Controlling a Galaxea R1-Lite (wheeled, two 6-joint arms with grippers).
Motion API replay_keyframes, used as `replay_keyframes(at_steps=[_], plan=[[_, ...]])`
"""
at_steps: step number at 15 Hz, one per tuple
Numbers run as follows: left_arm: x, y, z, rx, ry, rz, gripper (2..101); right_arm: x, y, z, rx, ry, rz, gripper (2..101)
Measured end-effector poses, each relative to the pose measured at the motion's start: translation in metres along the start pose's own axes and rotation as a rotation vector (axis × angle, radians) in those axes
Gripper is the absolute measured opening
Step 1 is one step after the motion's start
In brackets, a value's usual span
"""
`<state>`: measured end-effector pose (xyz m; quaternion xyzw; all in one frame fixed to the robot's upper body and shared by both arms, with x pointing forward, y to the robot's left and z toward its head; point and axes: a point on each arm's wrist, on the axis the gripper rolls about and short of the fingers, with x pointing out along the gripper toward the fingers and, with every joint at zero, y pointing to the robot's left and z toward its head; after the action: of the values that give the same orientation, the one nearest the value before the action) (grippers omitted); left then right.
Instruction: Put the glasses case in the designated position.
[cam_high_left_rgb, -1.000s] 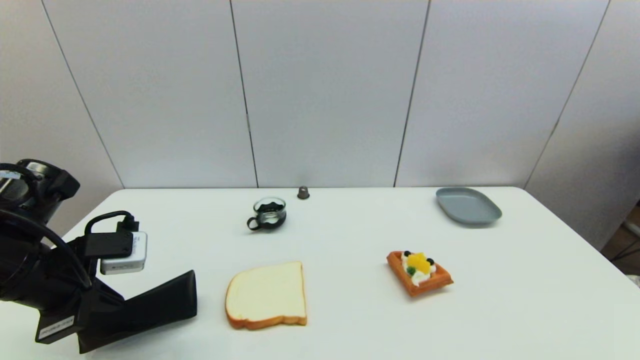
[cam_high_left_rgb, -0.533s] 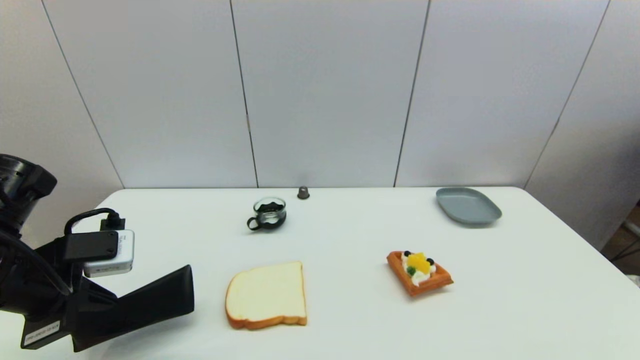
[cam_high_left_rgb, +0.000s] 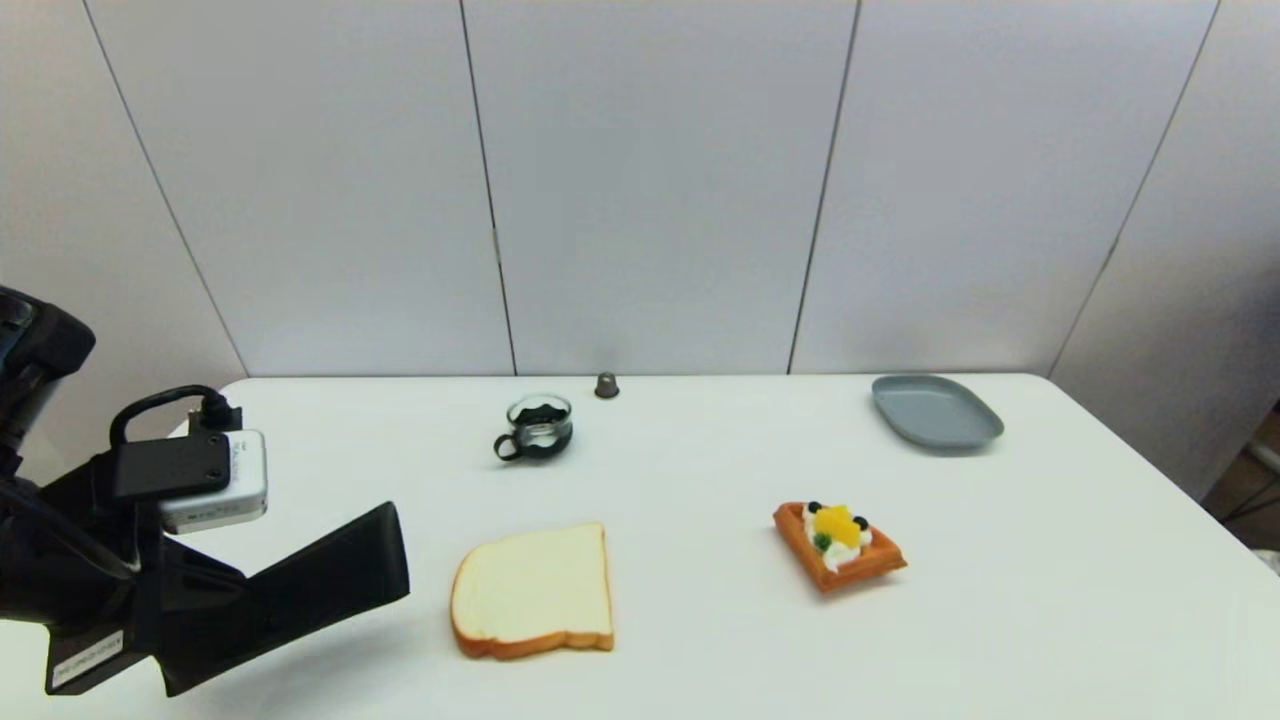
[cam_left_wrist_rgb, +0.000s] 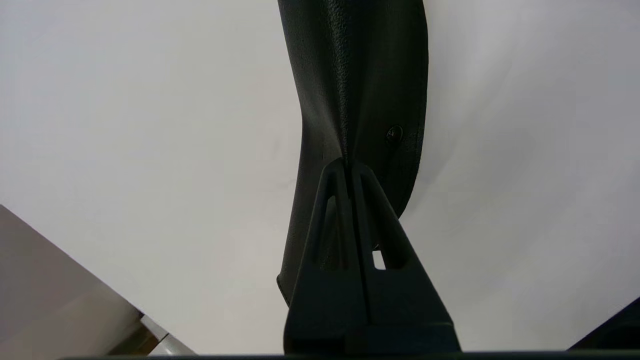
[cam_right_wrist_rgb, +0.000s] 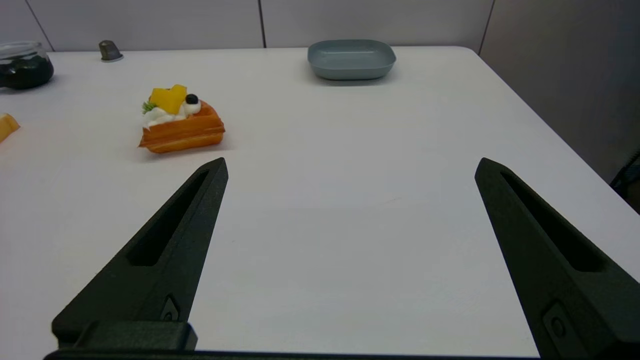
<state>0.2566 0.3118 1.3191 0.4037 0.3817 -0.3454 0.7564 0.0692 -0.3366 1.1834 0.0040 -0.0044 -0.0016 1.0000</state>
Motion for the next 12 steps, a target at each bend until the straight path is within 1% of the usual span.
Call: replay_keyframes(at_steps=[2, 6, 9, 12], plan=[[-0.003, -0.006, 0.008, -0.035, -0.024, -0.014, 3.0, 0.000, 0.000, 0.000, 0.001, 0.000, 0.000, 98.0], [-0.012, -0.019, 0.025, -0.146, -0.047, -0.074, 3.0, 0.000, 0.000, 0.000, 0.000, 0.000, 0.000, 98.0], [-0.020, -0.023, 0.035, -0.231, -0.057, -0.105, 3.0, 0.000, 0.000, 0.000, 0.000, 0.000, 0.000, 98.0], [-0.024, -0.026, 0.042, -0.292, -0.066, -0.124, 3.0, 0.000, 0.000, 0.000, 0.000, 0.000, 0.000, 98.0]])
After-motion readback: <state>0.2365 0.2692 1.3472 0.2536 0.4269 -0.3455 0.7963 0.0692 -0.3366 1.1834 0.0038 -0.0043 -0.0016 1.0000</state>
